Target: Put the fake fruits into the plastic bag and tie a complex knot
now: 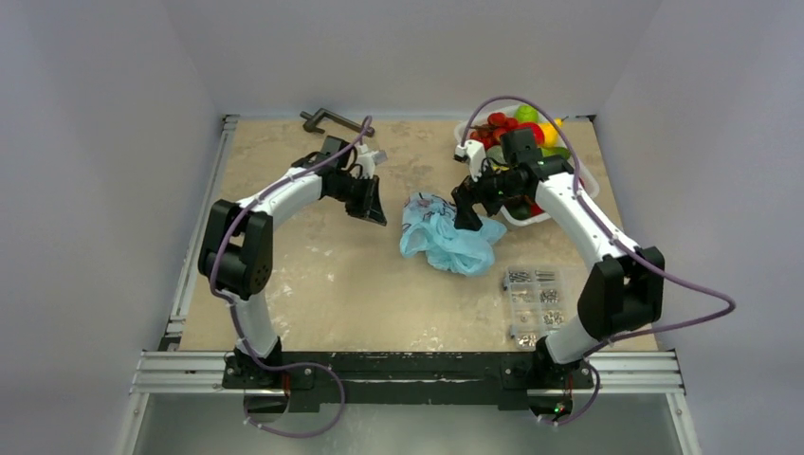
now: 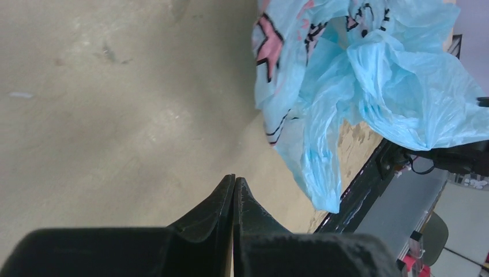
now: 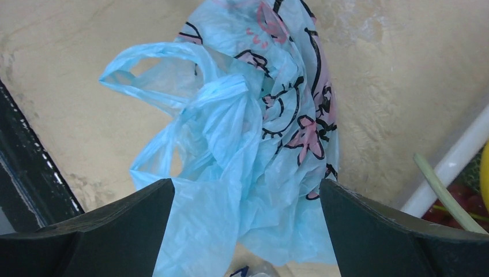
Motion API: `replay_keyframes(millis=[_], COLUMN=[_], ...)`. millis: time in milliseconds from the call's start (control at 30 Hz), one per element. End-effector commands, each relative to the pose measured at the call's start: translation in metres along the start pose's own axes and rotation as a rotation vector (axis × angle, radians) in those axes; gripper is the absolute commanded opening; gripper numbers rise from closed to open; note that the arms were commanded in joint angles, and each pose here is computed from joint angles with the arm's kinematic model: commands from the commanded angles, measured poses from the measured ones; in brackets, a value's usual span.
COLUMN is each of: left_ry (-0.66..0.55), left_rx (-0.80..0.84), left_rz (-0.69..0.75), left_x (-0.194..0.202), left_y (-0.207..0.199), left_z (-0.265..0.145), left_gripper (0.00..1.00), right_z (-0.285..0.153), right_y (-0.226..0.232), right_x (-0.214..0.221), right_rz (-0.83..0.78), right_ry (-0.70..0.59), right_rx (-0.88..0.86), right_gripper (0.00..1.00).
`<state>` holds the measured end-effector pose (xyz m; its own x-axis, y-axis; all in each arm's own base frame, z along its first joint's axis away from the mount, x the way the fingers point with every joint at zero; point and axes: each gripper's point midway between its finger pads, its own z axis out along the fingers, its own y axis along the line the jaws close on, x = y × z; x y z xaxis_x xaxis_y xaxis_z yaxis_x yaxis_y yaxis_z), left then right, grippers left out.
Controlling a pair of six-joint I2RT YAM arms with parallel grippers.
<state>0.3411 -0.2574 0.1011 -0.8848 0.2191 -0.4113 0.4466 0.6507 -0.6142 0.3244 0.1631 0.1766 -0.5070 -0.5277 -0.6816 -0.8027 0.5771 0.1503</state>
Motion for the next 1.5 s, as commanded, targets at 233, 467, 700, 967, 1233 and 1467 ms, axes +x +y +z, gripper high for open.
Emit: replay_keyframes(millis=[233,467,700,967,1233,1467], left_ry=[-0.154,-0.091,0.021,0.059,-0.195,-0.335], left_rx=[0.106,0.094,0.076,0.156,-0.046,-0.305], left_rz=[-0.006,-0.084,-0.251,-0.304,-0.257,-0.053], left_x=[-0.006,0.000,0.020,0.029,-0.016,-0.029], left_y=[-0.029,-0.048,-0.036,-0.046,0.030,0.084], left_z=[-0.054,-0.011,0.035,0.051,-0.084,-0.187], left_gripper=[0.69,0.96,0.97,0.17,0.00,0.00], right_z=[-0.023,-0.008,0.001,0.002,-0.048,-0.094], right_y=[0.028,0.065,0.037,0.018,-0.041,-0.060], right_x=[-0.017,0.018,0.050,0.062,0.020,-0.067], right_rz=[-0.067,-0.169,-0.207,-0.184,-0.173,-0.124], right_ry=[-0.003,0.099,0.219,0.249,0.109,-0.157], right_rx=[-0.098,-0.071,0.177,0.294,0.547,0.534], right_gripper=[0.99,0.99,0.99,0.42,0.00,0.00])
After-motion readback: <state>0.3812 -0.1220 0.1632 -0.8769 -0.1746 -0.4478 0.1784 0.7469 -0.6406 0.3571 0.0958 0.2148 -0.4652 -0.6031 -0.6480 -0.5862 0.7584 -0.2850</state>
